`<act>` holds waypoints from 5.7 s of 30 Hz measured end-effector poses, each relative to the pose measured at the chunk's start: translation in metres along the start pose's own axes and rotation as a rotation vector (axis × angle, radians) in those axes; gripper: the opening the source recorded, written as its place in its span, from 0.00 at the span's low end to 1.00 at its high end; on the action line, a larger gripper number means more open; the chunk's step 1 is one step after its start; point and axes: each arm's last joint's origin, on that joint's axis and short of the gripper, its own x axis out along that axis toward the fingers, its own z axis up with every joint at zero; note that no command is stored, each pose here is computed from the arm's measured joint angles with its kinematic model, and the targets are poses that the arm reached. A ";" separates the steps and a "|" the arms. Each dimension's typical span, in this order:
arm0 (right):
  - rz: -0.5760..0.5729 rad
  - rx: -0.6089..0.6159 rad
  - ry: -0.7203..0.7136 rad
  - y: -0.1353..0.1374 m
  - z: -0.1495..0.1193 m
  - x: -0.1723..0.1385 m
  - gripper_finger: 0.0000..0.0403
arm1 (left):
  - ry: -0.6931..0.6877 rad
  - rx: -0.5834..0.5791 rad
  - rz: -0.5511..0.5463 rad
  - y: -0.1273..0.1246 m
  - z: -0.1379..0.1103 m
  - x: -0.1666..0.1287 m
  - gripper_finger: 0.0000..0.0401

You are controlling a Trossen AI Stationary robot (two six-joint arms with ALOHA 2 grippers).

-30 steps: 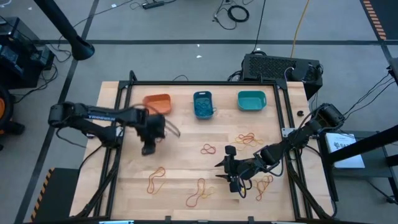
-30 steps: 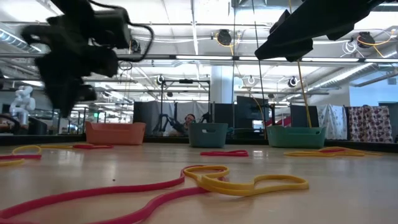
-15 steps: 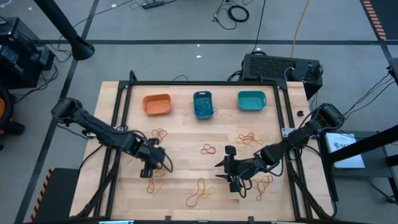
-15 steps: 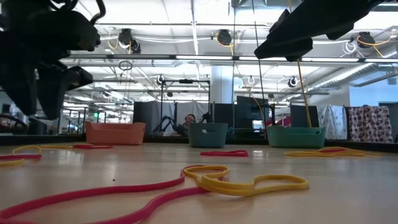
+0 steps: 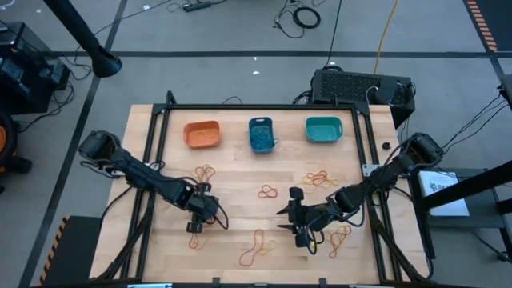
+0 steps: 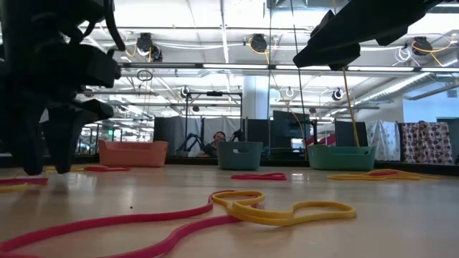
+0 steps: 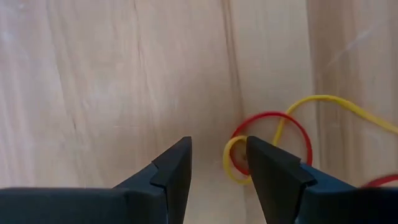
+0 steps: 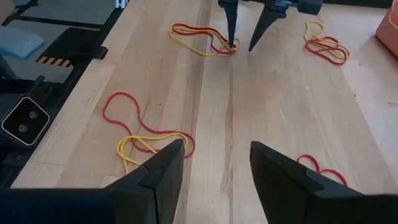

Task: Sort rubber bands into baskets
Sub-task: Put the yellow rubber band into the orange bin

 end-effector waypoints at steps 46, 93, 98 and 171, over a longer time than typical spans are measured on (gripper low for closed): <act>0.000 -0.001 0.000 0.000 0.000 0.000 0.44 | 0.036 0.059 0.244 -0.001 0.031 -0.124 0.00; -0.002 -0.049 0.006 0.000 -0.001 0.000 0.44 | 0.060 -0.395 0.586 0.248 0.003 -0.183 0.00; -0.002 -0.049 0.007 0.000 -0.001 0.000 0.44 | 0.102 -0.404 0.566 0.256 0.003 -0.172 0.00; -0.636 0.628 0.921 -0.127 -0.098 -0.064 0.32 | -0.813 0.316 -0.145 -0.014 0.050 -0.030 0.32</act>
